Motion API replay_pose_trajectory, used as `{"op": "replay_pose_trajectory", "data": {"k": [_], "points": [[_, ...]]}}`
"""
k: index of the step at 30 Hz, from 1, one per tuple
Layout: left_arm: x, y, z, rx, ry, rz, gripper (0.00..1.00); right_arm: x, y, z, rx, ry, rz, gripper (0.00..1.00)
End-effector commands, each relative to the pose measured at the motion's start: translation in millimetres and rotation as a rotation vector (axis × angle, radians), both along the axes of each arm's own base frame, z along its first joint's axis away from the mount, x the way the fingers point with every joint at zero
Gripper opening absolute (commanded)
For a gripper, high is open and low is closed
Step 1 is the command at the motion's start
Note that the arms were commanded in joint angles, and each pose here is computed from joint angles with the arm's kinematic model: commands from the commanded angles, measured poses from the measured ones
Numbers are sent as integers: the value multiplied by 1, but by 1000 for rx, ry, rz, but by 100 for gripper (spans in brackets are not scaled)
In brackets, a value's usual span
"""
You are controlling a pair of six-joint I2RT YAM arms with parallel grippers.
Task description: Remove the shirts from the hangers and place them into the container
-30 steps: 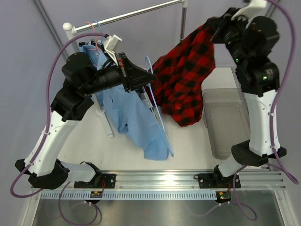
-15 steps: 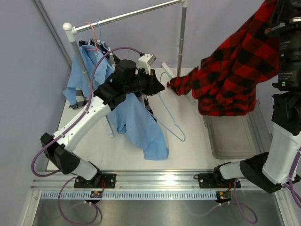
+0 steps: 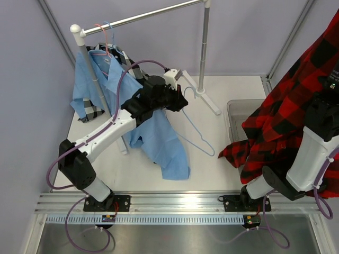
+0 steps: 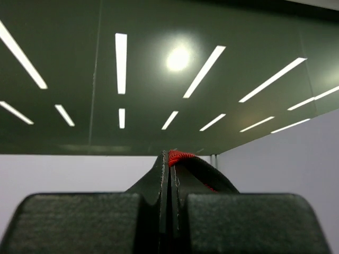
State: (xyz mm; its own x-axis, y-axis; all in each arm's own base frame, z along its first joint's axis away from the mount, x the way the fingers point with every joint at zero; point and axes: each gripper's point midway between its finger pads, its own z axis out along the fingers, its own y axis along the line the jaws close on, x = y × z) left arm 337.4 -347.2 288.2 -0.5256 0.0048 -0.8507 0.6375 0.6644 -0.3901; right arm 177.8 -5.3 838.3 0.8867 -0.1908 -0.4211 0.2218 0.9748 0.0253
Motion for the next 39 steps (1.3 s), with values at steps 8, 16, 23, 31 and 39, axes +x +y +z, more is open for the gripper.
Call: {"op": "replay_pose_trajectory", "data": {"k": [8,16,23,31,39], "points": [[21,1,10,-47,-16,109,0,-86,-17,35,10,-355,-19,0],[-2,-2,1,79,-107,19,0,-137,-16,42,-64,-507,-107,0],[-39,18,-34,98,35,5,0,-161,-22,41,-106,-577,-346,0],[-69,29,-44,139,131,-38,0,1,-46,5,-7,-173,-367,0],[-76,34,-21,133,141,-38,0,42,-112,-29,184,13,-406,0]]}}
